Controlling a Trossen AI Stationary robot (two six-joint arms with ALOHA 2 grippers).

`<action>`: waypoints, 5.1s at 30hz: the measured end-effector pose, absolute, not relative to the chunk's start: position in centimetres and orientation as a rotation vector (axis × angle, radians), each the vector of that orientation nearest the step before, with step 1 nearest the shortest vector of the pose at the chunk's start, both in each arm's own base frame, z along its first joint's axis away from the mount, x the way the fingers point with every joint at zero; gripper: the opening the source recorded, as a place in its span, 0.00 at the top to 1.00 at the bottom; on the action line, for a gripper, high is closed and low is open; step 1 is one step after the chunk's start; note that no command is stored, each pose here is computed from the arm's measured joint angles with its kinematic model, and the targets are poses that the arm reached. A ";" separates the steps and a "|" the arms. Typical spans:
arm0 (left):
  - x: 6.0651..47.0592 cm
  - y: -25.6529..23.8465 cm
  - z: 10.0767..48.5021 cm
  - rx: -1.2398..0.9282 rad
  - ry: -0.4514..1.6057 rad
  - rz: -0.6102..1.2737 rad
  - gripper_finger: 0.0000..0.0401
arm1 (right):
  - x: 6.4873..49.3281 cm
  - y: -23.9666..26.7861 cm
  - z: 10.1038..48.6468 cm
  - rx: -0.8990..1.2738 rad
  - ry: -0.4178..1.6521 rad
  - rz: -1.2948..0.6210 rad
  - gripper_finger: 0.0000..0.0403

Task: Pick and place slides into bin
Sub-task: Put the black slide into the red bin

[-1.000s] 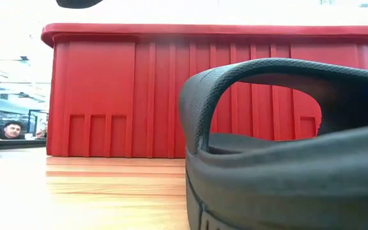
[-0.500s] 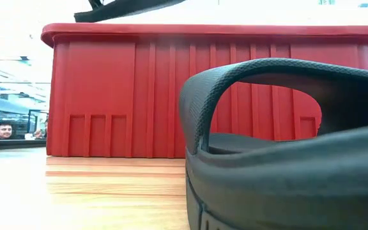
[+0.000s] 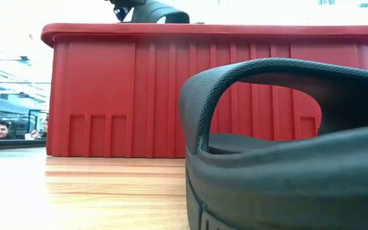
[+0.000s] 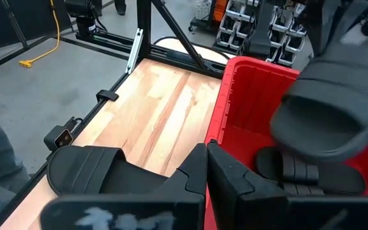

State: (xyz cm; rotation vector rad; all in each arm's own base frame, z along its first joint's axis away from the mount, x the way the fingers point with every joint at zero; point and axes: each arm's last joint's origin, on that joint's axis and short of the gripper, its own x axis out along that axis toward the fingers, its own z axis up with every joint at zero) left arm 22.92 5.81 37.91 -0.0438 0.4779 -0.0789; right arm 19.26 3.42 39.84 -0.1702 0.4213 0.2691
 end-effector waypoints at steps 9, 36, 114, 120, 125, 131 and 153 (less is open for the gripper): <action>25.2 8.5 38.3 0.004 0.815 -0.212 1.00 | 19.3 3.4 39.8 -0.171 0.421 0.270 1.00; 31.8 12.8 29.0 0.164 0.965 -0.555 1.00 | 19.3 3.4 39.8 -0.189 0.419 0.273 1.00; 29.7 12.0 34.7 0.198 0.921 -0.057 0.69 | 19.2 3.4 39.8 -0.164 0.426 0.274 1.00; 27.7 8.0 38.1 0.160 0.804 -0.065 0.69 | 19.0 4.0 39.5 -0.161 0.463 0.305 1.00; 26.7 4.6 39.8 0.111 0.744 -0.104 0.69 | 19.1 5.5 39.1 -0.139 0.491 0.367 1.00; 25.8 0.9 40.8 0.080 0.715 -0.126 0.69 | 19.5 7.9 38.3 -0.058 0.556 0.438 1.00; 24.6 -6.5 41.0 0.140 0.706 -0.280 0.69 | 23.0 18.6 31.4 0.048 0.861 0.585 1.00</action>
